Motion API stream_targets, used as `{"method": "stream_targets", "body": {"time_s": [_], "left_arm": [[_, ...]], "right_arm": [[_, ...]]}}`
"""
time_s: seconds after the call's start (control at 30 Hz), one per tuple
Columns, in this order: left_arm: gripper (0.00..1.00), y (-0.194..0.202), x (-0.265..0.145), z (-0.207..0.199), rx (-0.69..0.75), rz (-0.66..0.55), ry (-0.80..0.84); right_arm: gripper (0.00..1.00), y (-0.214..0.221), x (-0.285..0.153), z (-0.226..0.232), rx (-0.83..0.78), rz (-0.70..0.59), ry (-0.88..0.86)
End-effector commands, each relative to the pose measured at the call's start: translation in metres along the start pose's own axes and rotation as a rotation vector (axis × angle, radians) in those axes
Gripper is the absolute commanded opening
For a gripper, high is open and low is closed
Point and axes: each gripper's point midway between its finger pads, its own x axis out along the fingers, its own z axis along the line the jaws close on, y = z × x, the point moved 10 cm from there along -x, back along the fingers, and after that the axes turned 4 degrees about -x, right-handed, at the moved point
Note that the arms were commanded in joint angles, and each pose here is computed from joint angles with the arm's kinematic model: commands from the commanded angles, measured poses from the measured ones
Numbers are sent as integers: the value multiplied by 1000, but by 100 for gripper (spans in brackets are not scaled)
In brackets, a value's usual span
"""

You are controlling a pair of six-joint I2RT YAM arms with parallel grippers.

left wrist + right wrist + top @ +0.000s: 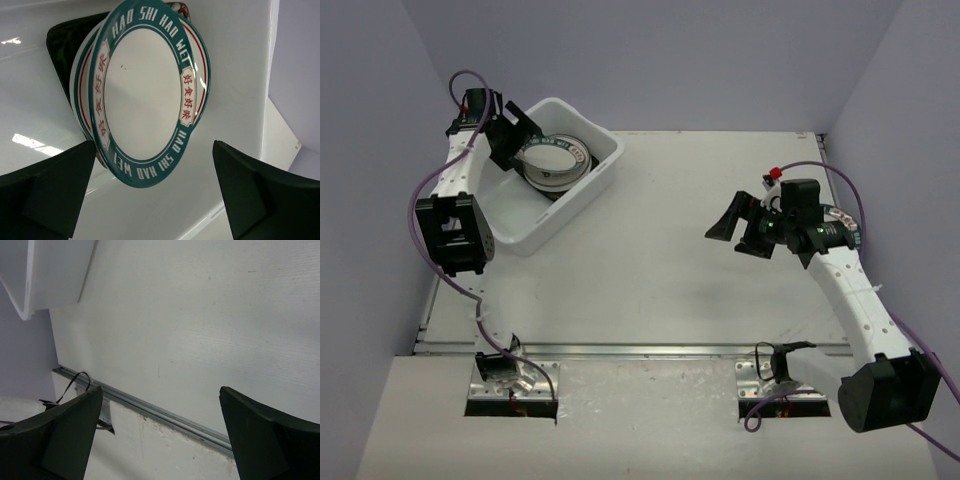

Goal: Place the plates into the plastic bin on the countertop

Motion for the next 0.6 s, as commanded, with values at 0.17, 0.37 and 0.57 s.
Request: {"method": "stream_targets", "body": {"time_s": [0.17, 0.37, 0.57], "left_arm": [[100, 44, -20, 24, 134, 32, -138], [100, 38, -45, 5, 180, 23, -49], [100, 91, -125, -93, 458, 6, 270]], "right_arm": [[99, -17, -18, 2, -87, -35, 144], [99, -20, -23, 8, -92, -43, 125], [99, -22, -48, 15, -53, -148, 211]]}}
